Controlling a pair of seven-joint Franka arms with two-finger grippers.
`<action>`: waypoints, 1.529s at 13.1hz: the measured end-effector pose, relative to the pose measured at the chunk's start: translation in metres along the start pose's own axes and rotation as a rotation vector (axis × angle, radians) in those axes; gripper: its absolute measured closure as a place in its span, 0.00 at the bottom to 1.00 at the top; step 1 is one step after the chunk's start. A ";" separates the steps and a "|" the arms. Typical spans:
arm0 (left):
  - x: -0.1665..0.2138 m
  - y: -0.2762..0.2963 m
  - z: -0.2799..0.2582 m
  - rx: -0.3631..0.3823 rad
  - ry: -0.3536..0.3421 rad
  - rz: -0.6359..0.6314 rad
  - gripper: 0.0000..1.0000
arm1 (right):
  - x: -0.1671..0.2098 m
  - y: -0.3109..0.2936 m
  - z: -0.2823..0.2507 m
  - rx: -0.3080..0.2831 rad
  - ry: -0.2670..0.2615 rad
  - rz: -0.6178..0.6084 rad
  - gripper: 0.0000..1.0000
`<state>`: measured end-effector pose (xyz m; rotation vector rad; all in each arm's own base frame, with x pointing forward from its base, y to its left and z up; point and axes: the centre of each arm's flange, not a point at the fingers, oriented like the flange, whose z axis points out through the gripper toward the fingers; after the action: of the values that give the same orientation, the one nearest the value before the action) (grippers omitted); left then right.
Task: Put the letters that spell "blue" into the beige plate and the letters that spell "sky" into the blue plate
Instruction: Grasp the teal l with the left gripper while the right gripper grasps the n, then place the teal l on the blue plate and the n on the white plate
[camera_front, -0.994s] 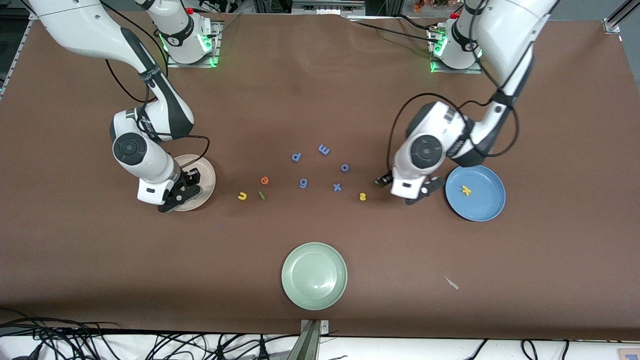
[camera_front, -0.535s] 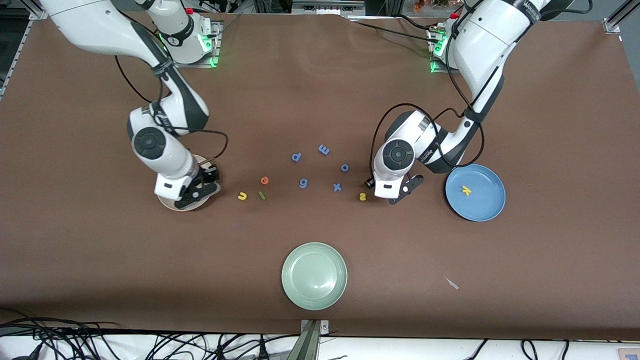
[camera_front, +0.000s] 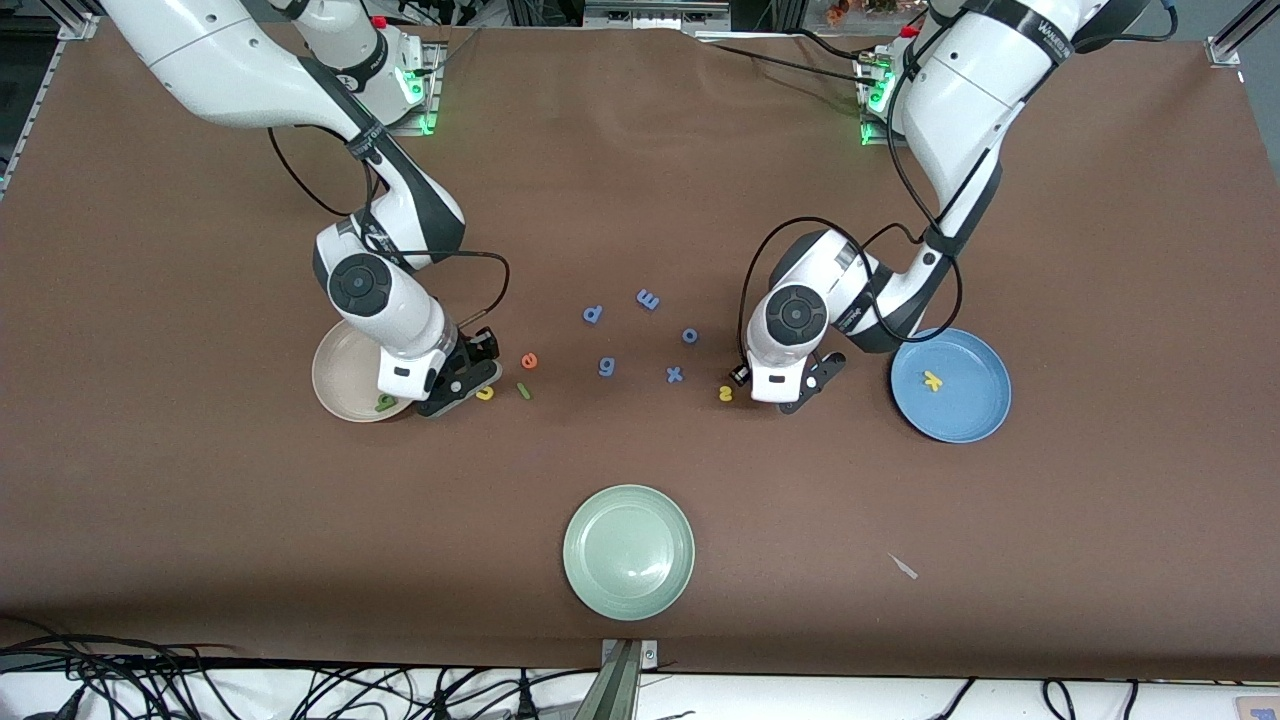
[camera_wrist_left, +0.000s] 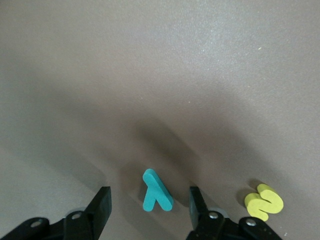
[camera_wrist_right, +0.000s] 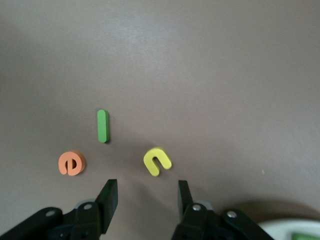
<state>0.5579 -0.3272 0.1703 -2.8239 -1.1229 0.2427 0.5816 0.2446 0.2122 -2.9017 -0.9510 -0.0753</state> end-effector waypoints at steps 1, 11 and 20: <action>0.000 0.001 -0.001 -0.003 0.001 -0.005 0.33 | 0.000 0.000 0.005 0.006 0.006 -0.024 0.43; 0.002 0.004 -0.008 -0.015 0.004 -0.025 0.75 | 0.000 0.004 0.034 0.011 0.068 -0.130 0.46; 0.150 -0.082 -0.093 0.063 0.008 0.250 0.75 | 0.001 0.021 0.024 -0.014 0.058 -0.156 0.72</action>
<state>0.6271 -0.1669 0.2563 -2.9011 -0.7449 0.2795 0.5953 0.2305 0.1870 -2.8157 -1.1687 -0.1760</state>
